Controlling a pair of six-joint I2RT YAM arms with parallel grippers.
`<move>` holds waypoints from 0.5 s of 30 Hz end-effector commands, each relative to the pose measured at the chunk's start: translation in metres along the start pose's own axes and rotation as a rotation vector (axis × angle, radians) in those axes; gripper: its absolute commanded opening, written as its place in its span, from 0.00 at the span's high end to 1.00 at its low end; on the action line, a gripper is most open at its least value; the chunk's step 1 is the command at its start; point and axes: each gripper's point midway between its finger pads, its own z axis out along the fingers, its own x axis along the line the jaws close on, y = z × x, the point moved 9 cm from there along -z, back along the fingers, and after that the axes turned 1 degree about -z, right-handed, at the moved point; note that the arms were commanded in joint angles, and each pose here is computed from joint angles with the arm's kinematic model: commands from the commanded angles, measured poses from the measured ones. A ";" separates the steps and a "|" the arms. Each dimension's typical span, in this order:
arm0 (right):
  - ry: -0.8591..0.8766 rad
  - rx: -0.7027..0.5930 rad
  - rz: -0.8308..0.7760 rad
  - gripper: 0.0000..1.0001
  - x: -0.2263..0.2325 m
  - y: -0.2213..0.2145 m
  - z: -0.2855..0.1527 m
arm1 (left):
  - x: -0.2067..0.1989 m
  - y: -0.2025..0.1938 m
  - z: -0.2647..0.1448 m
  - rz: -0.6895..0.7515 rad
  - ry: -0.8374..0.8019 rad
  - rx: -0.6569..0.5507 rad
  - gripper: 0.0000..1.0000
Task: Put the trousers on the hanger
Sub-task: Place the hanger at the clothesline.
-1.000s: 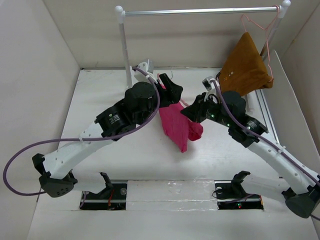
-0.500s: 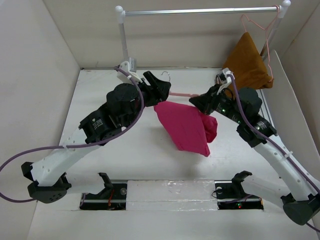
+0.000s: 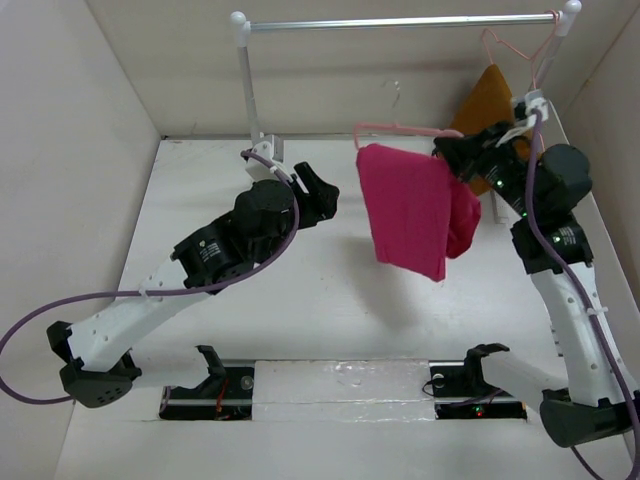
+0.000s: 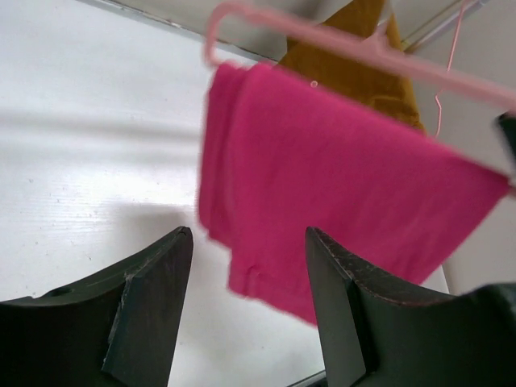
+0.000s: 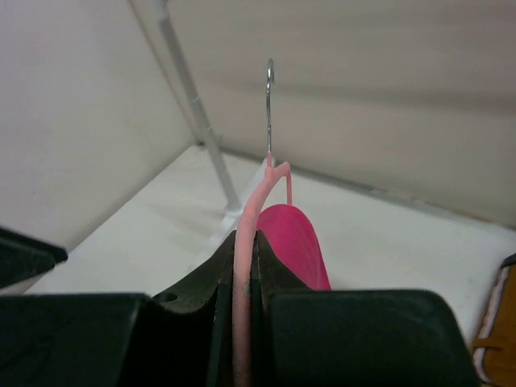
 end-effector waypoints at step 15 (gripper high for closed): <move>-0.144 -0.537 -0.315 1.00 -0.052 0.161 -0.010 | 0.020 -0.015 -0.010 -0.041 0.019 0.058 0.47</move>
